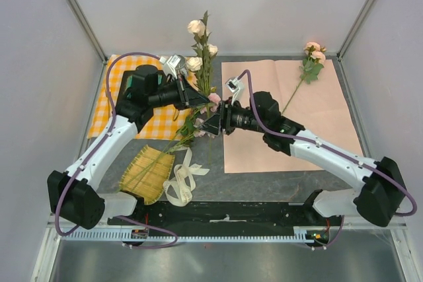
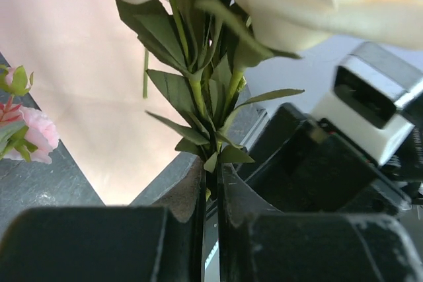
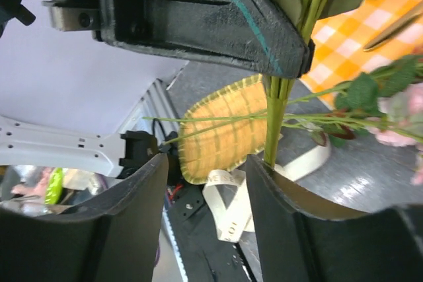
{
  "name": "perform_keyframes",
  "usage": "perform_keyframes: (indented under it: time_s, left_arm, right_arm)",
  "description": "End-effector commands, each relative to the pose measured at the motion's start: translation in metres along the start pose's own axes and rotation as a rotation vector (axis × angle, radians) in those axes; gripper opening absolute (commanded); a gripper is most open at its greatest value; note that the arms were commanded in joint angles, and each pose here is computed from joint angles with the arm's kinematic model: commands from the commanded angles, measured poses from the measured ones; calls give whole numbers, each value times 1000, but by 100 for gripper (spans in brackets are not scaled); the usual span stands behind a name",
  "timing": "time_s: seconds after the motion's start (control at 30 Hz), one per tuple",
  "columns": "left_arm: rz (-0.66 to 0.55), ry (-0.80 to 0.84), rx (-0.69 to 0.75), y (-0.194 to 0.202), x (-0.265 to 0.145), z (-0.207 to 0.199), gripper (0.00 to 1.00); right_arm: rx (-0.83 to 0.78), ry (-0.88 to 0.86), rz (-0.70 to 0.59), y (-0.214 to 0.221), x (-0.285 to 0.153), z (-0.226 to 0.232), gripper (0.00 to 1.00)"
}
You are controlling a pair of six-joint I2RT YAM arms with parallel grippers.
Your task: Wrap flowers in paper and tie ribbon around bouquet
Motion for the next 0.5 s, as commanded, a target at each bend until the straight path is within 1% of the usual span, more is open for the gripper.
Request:
perform_keyframes:
  time_s: [0.0, 0.07, 0.17, 0.2, 0.23, 0.3, 0.33, 0.37, 0.4, 0.43, 0.47]
  left_arm:
    - [23, 22, 60, -4, -3, -15, 2]
    - [38, 29, 63, -5, -2, -18, 2]
    - [46, 44, 65, -6, -1, -21, 2]
    - [56, 55, 62, -5, -1, -22, 2]
    - [59, 59, 60, -5, -1, -24, 2]
    - [62, 66, 60, -4, -1, -25, 2]
    - [62, 68, 62, -4, -1, -25, 2]
    - [59, 69, 60, -5, -1, -25, 2]
    - [65, 71, 56, -4, 1, -24, 2]
    - [64, 76, 65, -6, 0, -27, 2]
    - [61, 65, 71, -8, 1, -26, 2]
  right_arm:
    - [-132, 236, 1, -12, -32, -23, 61]
    - [-143, 251, 23, -9, -32, -27, 65]
    - [-151, 233, 49, -8, -21, -29, 66]
    - [-163, 241, 76, -5, -15, -35, 66]
    - [-161, 255, 80, -9, -14, -35, 66]
    - [-144, 188, 86, -7, -7, -28, 64]
    - [-122, 142, 49, -14, -2, -20, 61]
    - [-105, 118, 45, -14, 1, -17, 56]
    - [-92, 120, 45, -13, 3, -19, 46]
    - [-78, 148, 34, -14, 3, -22, 10]
    - [-67, 198, 15, -18, 0, -31, 0]
Point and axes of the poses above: each gripper's point midway between its finger pads, its own x axis out along the fingers, its own z axis along the line the jaws close on, y = z × x, the point moved 3 cm from there along -x, back along the fingers, and after that the axes turned 11 degrees about -x, right-handed, at the moved point
